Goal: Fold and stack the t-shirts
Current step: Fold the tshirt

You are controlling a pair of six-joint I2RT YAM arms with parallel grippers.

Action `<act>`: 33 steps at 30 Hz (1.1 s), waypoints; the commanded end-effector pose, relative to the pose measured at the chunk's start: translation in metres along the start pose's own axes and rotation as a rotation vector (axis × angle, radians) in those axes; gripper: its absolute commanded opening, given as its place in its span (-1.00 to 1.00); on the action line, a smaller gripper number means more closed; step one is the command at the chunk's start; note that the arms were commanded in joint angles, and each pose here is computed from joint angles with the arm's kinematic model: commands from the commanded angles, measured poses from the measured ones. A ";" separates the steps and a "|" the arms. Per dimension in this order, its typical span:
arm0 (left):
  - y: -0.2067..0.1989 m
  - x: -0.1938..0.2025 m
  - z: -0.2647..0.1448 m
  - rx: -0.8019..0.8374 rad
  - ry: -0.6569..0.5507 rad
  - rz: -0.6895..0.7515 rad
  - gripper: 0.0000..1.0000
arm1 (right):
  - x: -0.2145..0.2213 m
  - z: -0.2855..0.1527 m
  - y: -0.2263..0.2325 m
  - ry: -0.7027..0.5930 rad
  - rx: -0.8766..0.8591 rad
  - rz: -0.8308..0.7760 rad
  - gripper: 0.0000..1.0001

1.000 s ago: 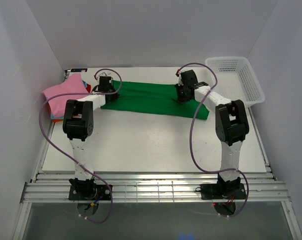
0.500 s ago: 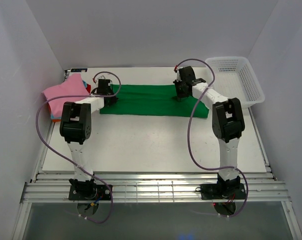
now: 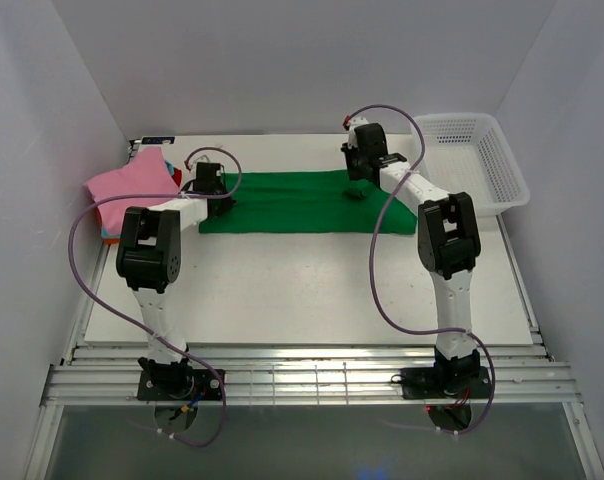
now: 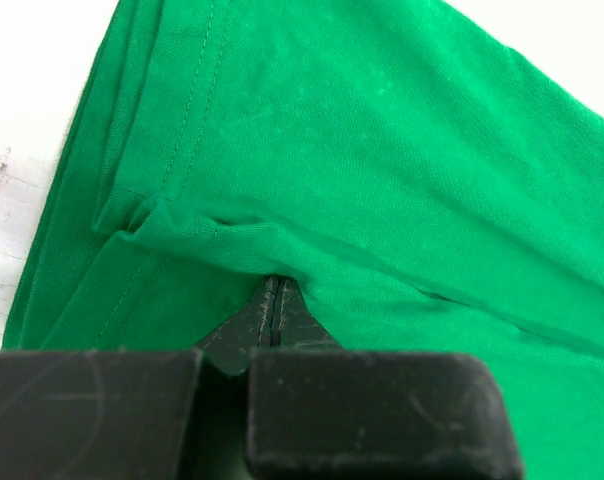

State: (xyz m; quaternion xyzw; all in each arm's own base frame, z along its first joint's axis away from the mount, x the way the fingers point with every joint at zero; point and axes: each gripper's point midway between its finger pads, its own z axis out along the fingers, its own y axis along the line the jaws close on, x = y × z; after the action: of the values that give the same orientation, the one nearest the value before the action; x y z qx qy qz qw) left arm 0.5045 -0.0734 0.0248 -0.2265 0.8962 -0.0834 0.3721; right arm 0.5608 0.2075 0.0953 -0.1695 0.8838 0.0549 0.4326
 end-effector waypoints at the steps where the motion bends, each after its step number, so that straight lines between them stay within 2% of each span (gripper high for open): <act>1: 0.015 0.028 -0.009 -0.058 0.079 0.029 -1.00 | -0.044 -0.011 -0.004 -0.176 0.030 -0.006 -0.49; 6: 0.011 0.029 -0.013 -0.058 0.066 0.033 -1.00 | -0.061 -0.054 -0.008 -0.281 0.072 0.010 -0.48; 8: 0.004 0.017 -0.023 -0.077 -0.002 0.064 -1.00 | -0.057 -0.071 -0.010 -0.273 0.091 0.008 -0.48; 14: -0.035 -0.056 -0.083 -0.082 -0.322 0.076 -1.00 | -0.024 -0.086 0.000 -0.107 0.062 0.013 -0.56; 17: -0.050 -0.091 -0.116 -0.084 -0.462 0.062 -0.85 | -0.011 -0.083 0.007 -0.064 0.040 0.027 -0.62; 21: -0.065 -0.109 -0.140 -0.054 -0.529 0.064 -0.76 | 0.010 -0.078 0.014 -0.011 0.010 0.041 -0.73; 22: -0.068 -0.107 -0.142 -0.045 -0.526 0.072 -0.76 | 0.012 -0.077 0.017 -0.007 -0.005 0.044 -0.84; 24: -0.084 -0.100 -0.144 0.046 -0.515 0.076 -0.79 | 0.020 -0.074 0.023 0.007 -0.030 0.052 -0.85; 27: -0.098 -0.081 -0.132 0.140 -0.444 0.081 -0.99 | 0.028 -0.068 0.029 0.030 -0.062 0.061 -0.84; 31: -0.116 -0.038 -0.095 0.228 -0.287 0.105 -1.00 | 0.030 -0.059 0.033 0.061 -0.073 0.059 -0.85; 33: -0.122 -0.026 -0.083 0.251 -0.246 0.104 -1.00 | 0.034 -0.055 0.033 0.071 -0.072 0.059 -0.85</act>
State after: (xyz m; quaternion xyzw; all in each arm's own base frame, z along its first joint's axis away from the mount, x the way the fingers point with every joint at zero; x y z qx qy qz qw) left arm 0.5068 -0.1403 0.1678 -0.1660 0.8125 -0.0973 0.5502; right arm 0.4852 0.2073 0.0974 -0.1596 0.9013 0.0803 0.3948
